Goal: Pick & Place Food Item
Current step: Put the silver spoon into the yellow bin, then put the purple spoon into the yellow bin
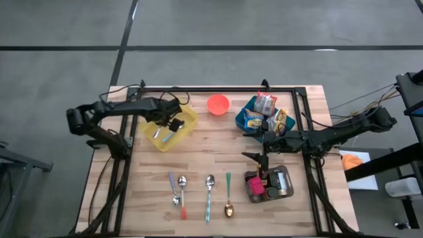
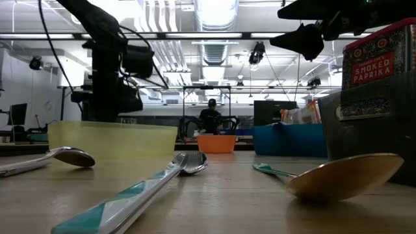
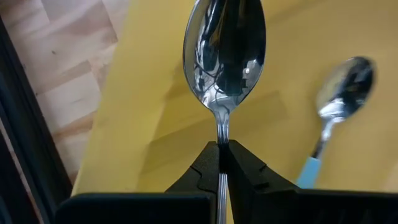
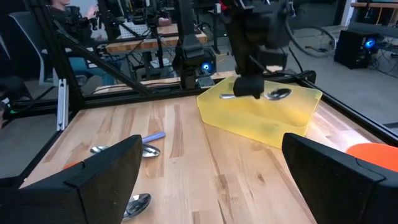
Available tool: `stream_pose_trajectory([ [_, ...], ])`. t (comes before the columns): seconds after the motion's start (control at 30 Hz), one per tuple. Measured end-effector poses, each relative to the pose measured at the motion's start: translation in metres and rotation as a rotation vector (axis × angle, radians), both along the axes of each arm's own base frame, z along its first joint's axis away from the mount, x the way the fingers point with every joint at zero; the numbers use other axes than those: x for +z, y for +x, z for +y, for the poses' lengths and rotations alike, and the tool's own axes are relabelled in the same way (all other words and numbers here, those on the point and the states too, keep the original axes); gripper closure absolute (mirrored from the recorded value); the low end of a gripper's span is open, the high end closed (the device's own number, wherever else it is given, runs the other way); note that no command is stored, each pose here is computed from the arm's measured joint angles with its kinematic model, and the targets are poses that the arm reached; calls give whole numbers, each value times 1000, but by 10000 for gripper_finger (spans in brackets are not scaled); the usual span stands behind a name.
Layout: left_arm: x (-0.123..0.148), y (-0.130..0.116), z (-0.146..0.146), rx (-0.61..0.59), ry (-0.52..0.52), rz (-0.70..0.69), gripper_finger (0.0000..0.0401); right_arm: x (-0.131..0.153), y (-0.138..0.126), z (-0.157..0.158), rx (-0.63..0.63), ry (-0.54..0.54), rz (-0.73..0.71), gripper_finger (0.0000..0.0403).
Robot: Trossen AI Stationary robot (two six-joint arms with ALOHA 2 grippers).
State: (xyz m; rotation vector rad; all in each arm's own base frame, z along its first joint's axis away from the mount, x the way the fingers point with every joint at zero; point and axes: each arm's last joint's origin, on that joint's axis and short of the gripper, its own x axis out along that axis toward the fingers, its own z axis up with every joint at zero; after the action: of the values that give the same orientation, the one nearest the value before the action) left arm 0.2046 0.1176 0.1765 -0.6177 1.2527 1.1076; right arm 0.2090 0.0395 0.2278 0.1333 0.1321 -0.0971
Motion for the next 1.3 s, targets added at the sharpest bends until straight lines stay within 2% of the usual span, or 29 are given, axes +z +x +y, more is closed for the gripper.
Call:
stream_pose_trajectory([
  [0.33, -25, 10, 6, 24, -19, 53, 391, 0, 0, 0, 0, 0, 0, 22],
  [0.77, -26, 13, 6, 17, -33, 22, 389, 0, 0, 0, 0, 0, 0, 22],
  [0.87, -27, 13, 6, 13, -47, 15, 368, 0, 0, 0, 0, 0, 0, 22],
  [1.17, -26, 14, 6, 10, -46, 8, 250, 0, 0, 0, -1, 0, 0, 22],
  [1.3, -26, 14, 6, 10, -45, 8, 220, 0, 0, 0, 0, 0, 0, 22],
])
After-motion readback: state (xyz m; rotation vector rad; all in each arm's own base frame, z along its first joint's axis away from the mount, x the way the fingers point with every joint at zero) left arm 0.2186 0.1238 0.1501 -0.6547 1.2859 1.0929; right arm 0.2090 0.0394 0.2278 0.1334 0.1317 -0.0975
